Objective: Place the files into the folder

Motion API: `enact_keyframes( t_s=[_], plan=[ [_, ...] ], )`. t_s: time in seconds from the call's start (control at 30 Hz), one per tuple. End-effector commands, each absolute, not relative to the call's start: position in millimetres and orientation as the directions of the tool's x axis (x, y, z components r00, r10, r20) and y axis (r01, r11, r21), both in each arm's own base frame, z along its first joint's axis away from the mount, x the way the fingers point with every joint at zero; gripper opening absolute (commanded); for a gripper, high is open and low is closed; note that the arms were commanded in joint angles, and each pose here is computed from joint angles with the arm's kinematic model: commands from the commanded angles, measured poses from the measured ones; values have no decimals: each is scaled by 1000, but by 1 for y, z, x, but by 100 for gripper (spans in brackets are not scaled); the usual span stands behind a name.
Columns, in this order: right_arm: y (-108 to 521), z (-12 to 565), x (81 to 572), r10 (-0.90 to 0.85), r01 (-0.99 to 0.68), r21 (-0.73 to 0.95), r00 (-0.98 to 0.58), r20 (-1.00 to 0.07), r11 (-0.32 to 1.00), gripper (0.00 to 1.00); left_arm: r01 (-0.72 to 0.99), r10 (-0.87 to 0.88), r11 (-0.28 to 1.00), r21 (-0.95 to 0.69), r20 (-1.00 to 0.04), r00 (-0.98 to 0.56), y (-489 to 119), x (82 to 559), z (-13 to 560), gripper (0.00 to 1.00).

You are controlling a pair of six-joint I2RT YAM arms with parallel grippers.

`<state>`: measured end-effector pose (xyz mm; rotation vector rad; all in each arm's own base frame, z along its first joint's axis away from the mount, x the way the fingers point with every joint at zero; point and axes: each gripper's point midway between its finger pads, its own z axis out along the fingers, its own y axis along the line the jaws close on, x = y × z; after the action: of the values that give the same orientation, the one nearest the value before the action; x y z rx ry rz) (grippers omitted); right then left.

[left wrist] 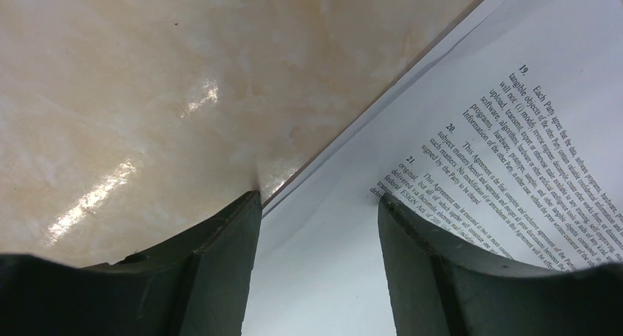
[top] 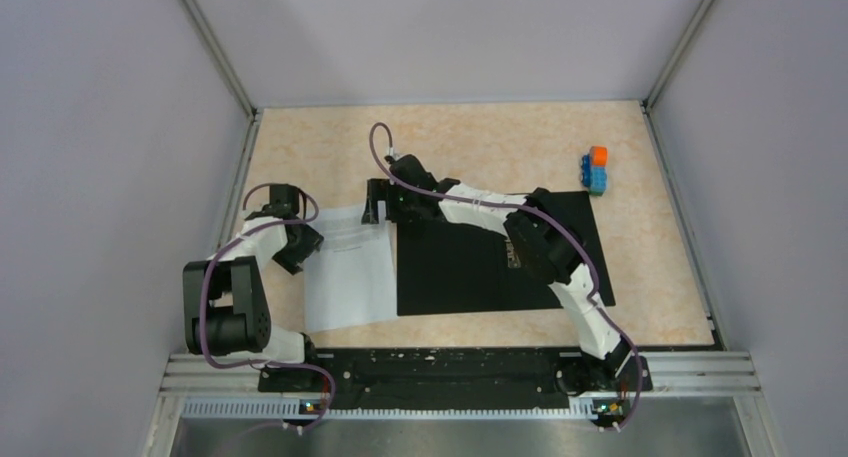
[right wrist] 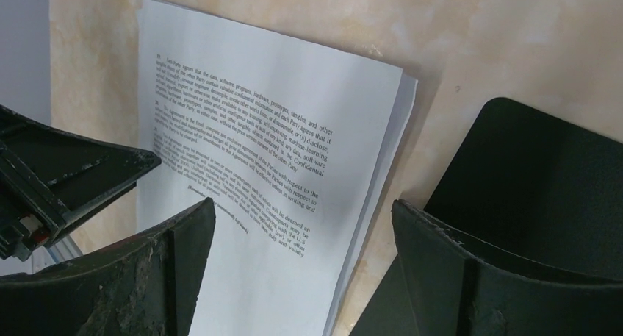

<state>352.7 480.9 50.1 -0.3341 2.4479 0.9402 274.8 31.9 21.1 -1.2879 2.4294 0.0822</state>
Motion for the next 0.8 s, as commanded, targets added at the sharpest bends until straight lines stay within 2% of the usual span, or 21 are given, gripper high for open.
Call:
enact_keyframes(
  t_s=[0.0,0.23,0.43,0.77],
  plan=[
    [458,22,319,-102,-330,476,-891,-442,815,90,-814,-796,563,-140,-356,-489,32,279,19,64],
    [462,11,298,-139,-343,487,-903,-406,803,91,-814,-799,563,-141,-346,-492,30,280,17,64],
    [479,4,284,-145,-340,570,-922,-360,748,91,-807,-799,570,-153,-333,-501,27,283,15,64],
    [519,58,283,-149,-420,726,-900,-409,545,91,-793,-795,585,-173,-316,-517,22,287,14,63]
  ],
)
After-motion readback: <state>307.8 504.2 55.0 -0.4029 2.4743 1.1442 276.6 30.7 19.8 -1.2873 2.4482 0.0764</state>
